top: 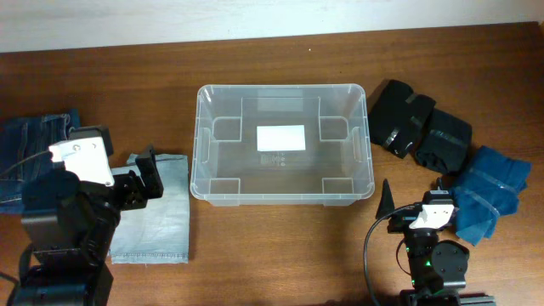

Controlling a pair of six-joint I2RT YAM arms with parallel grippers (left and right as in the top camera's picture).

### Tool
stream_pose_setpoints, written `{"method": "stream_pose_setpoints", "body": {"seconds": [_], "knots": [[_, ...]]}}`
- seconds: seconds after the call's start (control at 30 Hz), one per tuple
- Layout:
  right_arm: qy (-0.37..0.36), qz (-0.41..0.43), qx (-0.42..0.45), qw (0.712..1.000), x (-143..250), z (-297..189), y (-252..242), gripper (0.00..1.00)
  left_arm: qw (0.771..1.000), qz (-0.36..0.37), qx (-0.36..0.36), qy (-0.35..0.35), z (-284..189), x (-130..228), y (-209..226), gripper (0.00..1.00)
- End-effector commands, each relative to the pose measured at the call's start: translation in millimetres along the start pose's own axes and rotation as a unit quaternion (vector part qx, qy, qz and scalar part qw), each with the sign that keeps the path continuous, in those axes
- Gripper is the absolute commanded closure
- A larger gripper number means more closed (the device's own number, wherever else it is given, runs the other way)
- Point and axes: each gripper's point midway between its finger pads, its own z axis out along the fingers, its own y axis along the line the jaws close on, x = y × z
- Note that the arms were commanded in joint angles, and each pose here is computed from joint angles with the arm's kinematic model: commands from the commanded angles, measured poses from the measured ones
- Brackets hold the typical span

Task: Pack container
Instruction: 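Move the left gripper over the folded light-blue jeans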

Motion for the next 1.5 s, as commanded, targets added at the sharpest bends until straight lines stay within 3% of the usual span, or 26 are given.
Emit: {"method": "stream_pose_setpoints", "body": {"seconds": [0.0,0.5,0.67,0.97,1.2,1.47], "knots": [[0.003,0.003,0.01,1.0,2.6,-0.1,-4.0,0.02,0.999,-0.021,-0.032,-0.008,-4.3,-5.9,11.0,0.01],[0.003,0.003,0.01,1.0,2.6,-0.1,-4.0,0.02,0.995,-0.08,-0.058,-0.011,-5.1,-4.9,20.2,0.01],[0.003,0.003,0.01,1.0,2.6,-0.1,-4.0,0.02,0.99,-0.098,-0.096,-0.008,-4.4,-1.3,33.3,0.01],[0.003,0.003,0.01,1.0,2.6,-0.1,-4.0,0.02,0.984,-0.104,-0.123,0.074,30.5,28.3,39.8,0.01],[0.003,0.003,0.01,1.0,2.6,-0.1,-3.9,0.01,0.976,-0.138,-0.097,0.141,68.5,50.5,45.9,0.01],[0.003,0.003,0.01,1.0,2.6,-0.1,-3.9,0.02,0.963,-0.192,-0.141,0.129,69.6,49.8,93.9,0.01]]}}
